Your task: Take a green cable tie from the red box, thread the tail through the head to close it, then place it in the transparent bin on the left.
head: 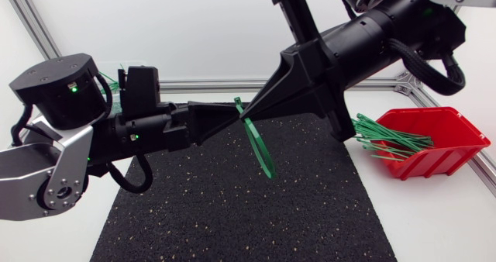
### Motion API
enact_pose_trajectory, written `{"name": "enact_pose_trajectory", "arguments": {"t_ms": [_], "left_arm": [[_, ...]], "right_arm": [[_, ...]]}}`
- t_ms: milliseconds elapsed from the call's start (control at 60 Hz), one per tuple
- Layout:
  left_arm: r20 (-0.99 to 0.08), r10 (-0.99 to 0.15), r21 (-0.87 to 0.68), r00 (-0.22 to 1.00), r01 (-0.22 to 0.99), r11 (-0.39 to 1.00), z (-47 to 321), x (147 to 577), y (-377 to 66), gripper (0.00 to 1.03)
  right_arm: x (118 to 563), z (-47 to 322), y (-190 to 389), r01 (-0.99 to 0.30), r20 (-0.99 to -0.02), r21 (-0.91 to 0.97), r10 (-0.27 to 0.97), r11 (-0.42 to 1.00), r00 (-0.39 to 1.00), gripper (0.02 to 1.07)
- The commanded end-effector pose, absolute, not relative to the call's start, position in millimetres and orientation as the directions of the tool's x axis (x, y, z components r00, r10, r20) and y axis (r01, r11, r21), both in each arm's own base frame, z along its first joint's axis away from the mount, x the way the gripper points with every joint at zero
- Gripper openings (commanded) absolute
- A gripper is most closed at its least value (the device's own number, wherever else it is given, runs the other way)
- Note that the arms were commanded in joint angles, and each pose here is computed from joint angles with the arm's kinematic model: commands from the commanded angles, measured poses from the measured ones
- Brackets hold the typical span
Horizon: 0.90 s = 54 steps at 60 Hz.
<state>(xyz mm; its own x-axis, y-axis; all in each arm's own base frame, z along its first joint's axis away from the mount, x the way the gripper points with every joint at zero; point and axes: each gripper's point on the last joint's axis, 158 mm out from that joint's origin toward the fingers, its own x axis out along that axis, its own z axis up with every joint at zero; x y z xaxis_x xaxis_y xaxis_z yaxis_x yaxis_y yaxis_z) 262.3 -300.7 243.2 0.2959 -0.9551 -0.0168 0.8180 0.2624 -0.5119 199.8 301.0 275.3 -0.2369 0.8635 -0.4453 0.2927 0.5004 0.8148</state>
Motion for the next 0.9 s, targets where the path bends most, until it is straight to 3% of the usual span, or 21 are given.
{"name": "enact_pose_trajectory", "arguments": {"t_ms": [0, 883], "left_arm": [[-0.014, -0.955, -0.496, 0.296, 0.827, 0.263, 239.8, 258.6, -298.2, 0.03], [-0.012, -0.956, -0.495, 0.293, 0.829, 0.260, 240.5, 255.4, -297.7, 0.03]], "right_arm": [[199.1, 271.0, 306.3, 0.300, -0.442, 0.806, 0.856, 0.510, -0.267, 0.08], [207.2, 286.0, 300.6, 0.283, -0.404, 0.842, 0.885, 0.459, -0.234, 0.08]]}}
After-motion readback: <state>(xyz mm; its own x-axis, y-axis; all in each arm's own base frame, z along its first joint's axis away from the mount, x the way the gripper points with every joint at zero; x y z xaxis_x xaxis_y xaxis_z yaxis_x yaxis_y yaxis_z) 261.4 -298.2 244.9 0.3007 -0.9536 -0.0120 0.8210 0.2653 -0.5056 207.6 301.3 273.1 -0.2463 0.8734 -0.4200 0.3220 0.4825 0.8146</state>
